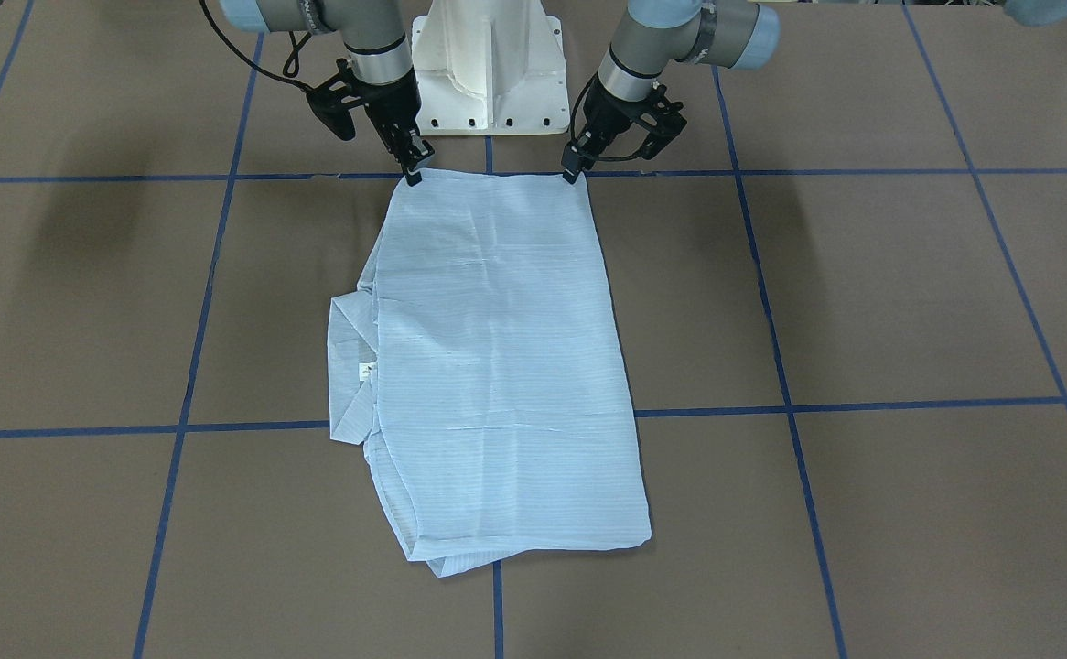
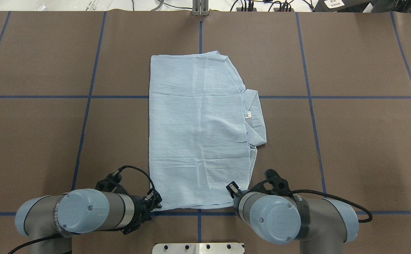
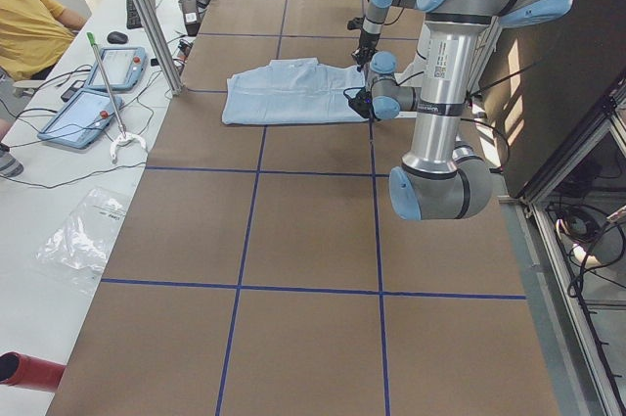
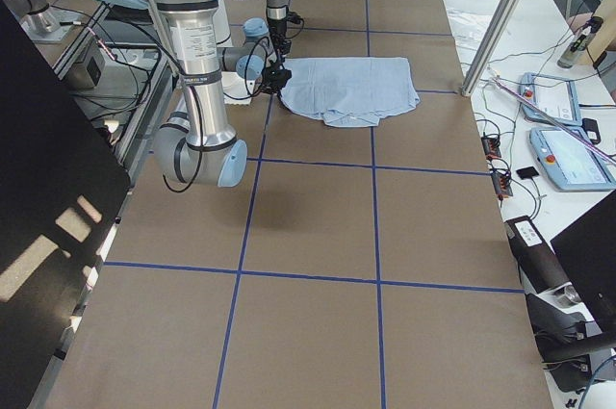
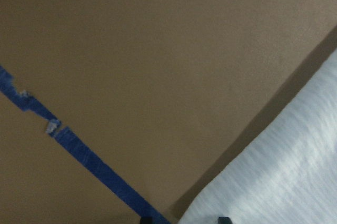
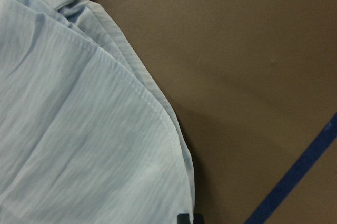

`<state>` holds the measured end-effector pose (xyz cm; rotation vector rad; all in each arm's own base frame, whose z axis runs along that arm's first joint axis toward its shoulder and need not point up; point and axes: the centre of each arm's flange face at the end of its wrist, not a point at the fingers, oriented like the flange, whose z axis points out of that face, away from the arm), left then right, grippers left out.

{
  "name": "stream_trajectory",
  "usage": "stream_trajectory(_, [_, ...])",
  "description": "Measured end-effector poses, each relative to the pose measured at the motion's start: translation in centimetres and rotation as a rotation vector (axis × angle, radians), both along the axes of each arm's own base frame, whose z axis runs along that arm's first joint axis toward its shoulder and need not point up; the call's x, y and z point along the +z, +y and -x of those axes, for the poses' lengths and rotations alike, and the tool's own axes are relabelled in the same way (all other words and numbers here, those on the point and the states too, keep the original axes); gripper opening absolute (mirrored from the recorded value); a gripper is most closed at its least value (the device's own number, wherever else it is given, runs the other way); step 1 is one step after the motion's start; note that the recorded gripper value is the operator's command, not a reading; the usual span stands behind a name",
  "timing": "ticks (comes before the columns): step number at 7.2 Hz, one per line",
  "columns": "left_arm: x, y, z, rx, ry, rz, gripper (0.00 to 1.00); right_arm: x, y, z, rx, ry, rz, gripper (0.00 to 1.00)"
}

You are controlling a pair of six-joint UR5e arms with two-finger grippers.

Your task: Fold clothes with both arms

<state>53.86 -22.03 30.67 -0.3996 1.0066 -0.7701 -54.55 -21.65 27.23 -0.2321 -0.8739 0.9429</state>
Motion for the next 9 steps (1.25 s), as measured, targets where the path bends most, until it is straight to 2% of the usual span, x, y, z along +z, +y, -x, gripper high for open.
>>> stream_trajectory(7, [0.27,-0.43,-0.22,-0.026,-0.012,-0.026,0.49,-0.03,-0.03,-0.03,0.001,0.002,0.0,0.0])
stream_trajectory(8, [0.34,-0.43,-0.26,-0.026,-0.014,-0.026,0.38,-0.06,-0.03,-0.02,0.001,0.002,0.0,0.0])
stream_trajectory(9, [0.41,-0.42,-0.31,-0.027,-0.015,-0.025,0.01,-0.06,-0.03,-0.02,0.001,0.002,0.0,0.0])
